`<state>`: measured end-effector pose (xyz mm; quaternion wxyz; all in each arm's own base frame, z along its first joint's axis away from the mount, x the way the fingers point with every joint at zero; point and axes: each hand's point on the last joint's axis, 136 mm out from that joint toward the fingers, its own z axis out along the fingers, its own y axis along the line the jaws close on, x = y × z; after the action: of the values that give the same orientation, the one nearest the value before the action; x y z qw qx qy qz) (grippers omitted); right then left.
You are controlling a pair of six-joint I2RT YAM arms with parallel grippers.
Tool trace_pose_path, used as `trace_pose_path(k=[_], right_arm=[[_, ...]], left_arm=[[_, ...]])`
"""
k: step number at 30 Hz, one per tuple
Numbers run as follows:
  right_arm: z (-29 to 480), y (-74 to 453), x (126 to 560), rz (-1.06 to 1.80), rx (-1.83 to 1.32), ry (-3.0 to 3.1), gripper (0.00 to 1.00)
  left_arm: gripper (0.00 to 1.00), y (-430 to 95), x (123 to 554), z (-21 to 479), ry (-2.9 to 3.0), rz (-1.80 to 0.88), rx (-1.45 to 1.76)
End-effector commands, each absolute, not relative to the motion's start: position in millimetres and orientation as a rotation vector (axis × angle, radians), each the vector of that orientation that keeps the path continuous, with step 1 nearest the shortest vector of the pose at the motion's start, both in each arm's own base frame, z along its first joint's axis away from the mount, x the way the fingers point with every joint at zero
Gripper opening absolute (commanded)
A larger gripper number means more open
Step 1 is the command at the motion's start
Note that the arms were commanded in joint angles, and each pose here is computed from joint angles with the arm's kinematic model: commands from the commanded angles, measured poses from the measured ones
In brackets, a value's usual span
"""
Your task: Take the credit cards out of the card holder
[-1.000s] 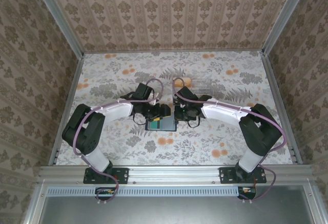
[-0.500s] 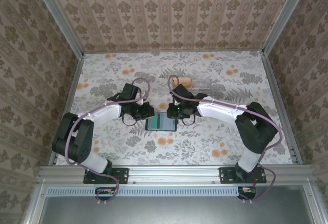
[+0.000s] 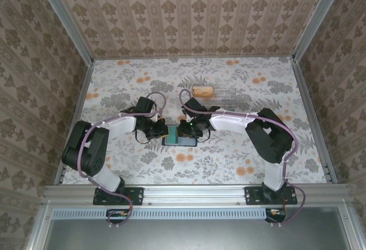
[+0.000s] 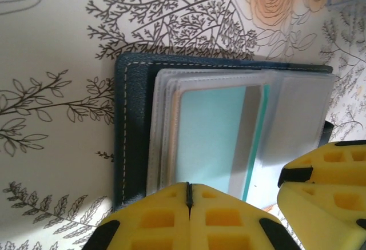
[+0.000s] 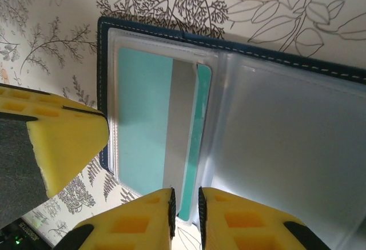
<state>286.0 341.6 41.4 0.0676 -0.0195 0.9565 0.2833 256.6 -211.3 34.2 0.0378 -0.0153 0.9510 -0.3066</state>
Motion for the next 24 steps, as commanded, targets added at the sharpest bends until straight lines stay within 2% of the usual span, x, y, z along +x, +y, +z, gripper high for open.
trace_pose_path(k=[1, 15, 19, 24], right_arm=[[42.1, 354.7, 287.1, 0.924, -0.042, 2.892, 0.21], [25.1, 357.5, 285.6, 0.922, -0.012, 2.939, 0.21], [24.7, 357.8, 286.1, 0.929, -0.003, 2.938, 0.09], [28.3, 352.1, 286.2, 0.915, 0.011, 2.927, 0.0]], left_arm=[[0.0, -204.7, 249.7, 21.0, 2.956, -0.904, -0.038], [0.0, -202.9, 242.8, 8.9, 2.994, -0.899, -0.066], [0.0, -202.7, 242.8, 8.7, 2.995, -0.895, -0.069], [0.0, -199.0, 242.5, 7.1, 3.014, -0.857, -0.076]])
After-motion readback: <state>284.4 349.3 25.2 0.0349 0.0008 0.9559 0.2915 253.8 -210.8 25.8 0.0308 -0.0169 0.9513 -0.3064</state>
